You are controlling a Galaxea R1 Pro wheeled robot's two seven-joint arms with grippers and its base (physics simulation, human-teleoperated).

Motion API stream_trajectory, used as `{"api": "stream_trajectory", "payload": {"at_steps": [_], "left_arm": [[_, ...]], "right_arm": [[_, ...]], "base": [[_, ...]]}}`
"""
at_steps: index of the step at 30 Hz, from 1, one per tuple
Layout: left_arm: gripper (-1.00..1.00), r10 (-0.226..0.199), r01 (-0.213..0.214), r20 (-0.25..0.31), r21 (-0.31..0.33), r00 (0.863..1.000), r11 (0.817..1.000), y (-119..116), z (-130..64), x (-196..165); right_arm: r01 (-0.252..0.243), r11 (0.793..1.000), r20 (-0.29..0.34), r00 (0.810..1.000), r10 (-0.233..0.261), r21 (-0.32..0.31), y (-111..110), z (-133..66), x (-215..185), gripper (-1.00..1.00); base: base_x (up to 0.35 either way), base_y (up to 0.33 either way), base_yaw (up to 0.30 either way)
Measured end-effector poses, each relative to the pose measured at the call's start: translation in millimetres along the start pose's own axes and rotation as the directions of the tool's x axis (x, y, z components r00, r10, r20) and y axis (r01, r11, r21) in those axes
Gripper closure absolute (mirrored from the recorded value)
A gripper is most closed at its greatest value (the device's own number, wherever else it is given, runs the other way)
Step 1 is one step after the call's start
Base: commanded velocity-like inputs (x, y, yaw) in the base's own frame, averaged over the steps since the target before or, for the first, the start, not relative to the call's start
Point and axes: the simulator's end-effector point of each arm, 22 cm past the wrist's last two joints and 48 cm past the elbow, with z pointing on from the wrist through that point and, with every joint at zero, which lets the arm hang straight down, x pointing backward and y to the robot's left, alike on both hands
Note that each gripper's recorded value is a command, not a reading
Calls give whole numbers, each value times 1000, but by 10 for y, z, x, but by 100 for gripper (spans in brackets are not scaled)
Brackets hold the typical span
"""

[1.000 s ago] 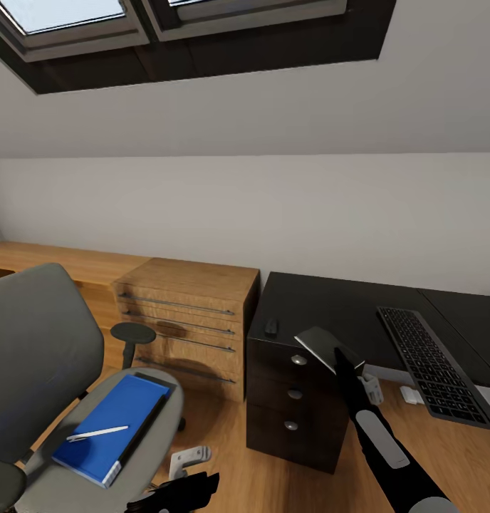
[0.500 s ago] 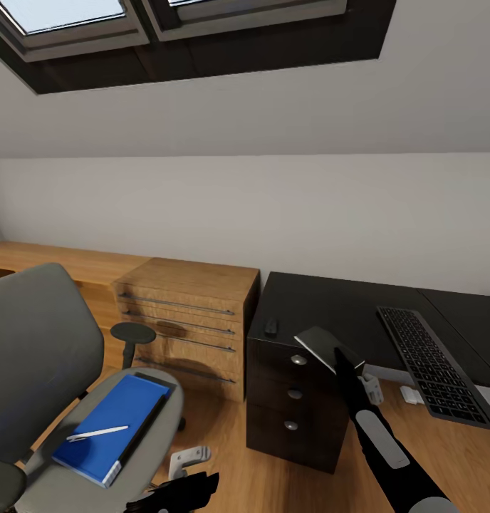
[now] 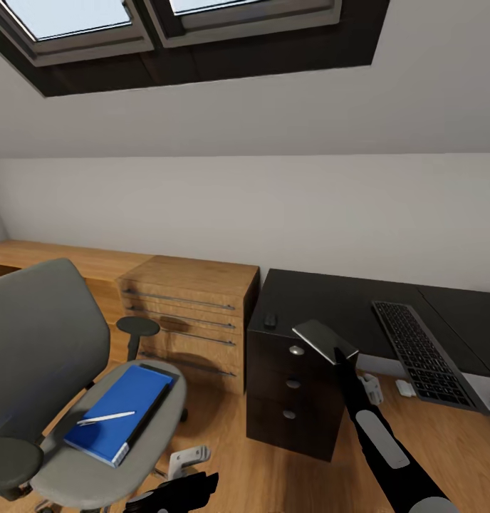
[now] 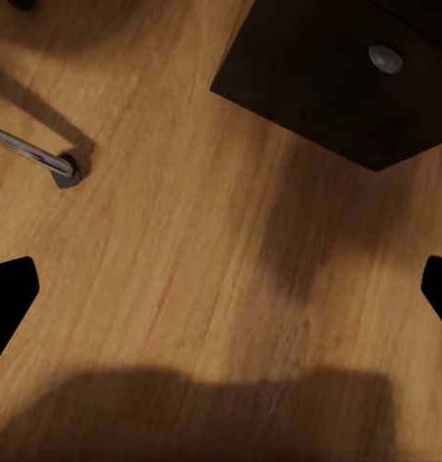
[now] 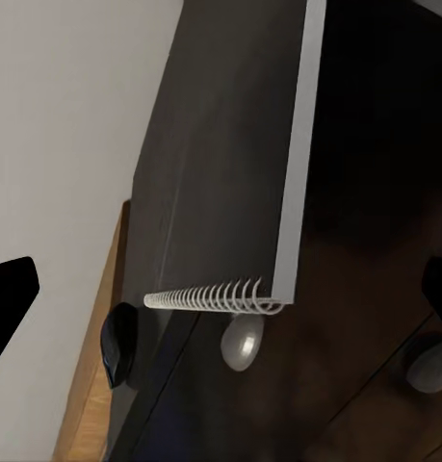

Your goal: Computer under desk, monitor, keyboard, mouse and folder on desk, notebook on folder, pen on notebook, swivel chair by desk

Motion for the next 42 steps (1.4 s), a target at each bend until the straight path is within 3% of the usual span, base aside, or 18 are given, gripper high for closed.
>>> {"api": "stream_trajectory", "payload": {"at_steps": [9,23,27,31,33,42], "left_arm": [[-100,-1,1,0,-1,1000,1000,4,3,-1],[-100,-1,1,-1,-8,1000,1000,39,7,6],[-100,0,0,-1,-10,1000,1000,44,7,5],[-100,0,0,-3,-10,1000,1000,40,11,14],[-100,1,-1,-3,-11,1000,1000,37,11,17],[-100,4,-5,-31,-20,1000,1000,74,57,138]], "right_arm": [[2,1000,-1,1000,-2,3,-16,2,7,-100],[18,998,-24,1000,-17,61,-301,-31,114,-100],[46,993,-60,997,-40,107,-538,-82,273,-100],[133,965,-170,981,-96,225,-1183,-327,767,-100],[176,951,-217,969,-121,255,-1385,-445,956,-100],[259,904,-254,951,-177,340,-1897,-701,1033,-100]], "base": [[-162,0,0],[-56,0,0],[-2,0,0],[0,0,0],[0,0,0],[0,0,0]]}}
